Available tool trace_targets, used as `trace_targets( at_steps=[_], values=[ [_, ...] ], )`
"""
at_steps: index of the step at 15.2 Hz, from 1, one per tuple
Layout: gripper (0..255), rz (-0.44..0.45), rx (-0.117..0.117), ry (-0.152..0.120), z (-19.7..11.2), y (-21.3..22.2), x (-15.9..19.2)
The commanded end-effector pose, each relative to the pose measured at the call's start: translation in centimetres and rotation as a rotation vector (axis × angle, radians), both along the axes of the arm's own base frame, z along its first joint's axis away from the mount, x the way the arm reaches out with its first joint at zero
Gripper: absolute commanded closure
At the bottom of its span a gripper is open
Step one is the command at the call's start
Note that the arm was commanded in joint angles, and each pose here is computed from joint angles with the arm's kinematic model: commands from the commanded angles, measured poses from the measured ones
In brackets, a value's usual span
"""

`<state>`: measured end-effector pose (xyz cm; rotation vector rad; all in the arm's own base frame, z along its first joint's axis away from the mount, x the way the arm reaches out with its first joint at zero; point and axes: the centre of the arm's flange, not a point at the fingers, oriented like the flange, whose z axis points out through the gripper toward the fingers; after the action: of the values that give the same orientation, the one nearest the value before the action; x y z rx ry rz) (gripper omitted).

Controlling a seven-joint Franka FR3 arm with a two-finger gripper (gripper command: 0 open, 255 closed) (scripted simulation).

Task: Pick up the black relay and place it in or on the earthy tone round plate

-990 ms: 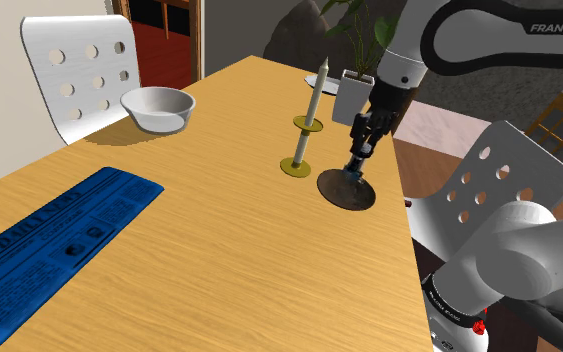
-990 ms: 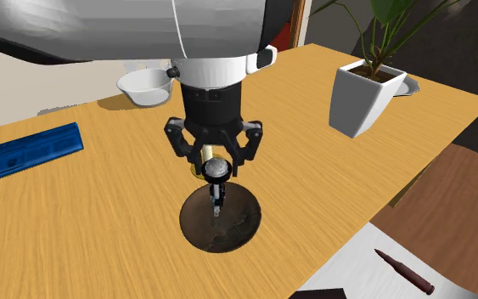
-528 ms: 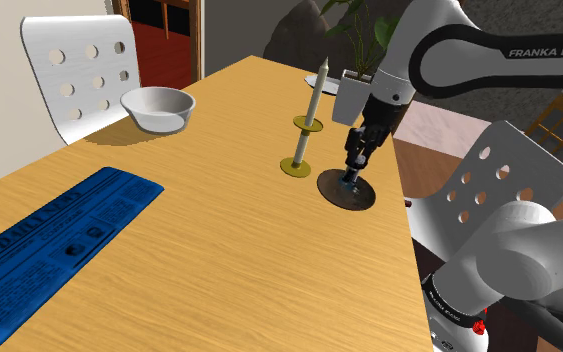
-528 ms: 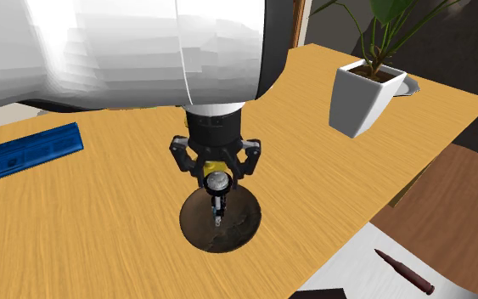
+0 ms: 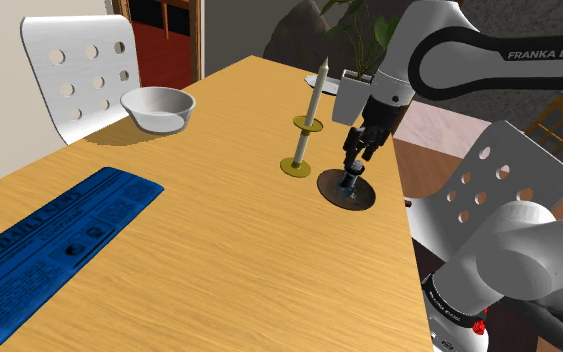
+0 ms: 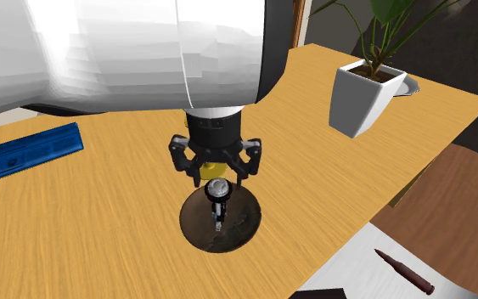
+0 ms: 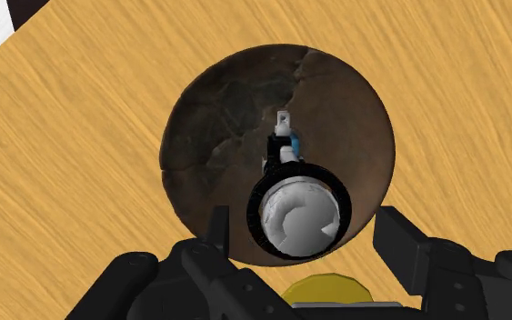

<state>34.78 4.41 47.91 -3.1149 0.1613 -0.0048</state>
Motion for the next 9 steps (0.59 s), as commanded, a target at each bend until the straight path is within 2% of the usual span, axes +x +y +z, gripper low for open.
trace_targets(
  at_steps=[1,5,9],
  values=[
    [0,0.0,0.0,0.0,0.0,0.0,0.0],
    [0,0.0,0.0,0.0,0.0,0.0,0.0],
    [0,0.0,0.0,0.0,5.0,-0.1,0.0]
  ],
)
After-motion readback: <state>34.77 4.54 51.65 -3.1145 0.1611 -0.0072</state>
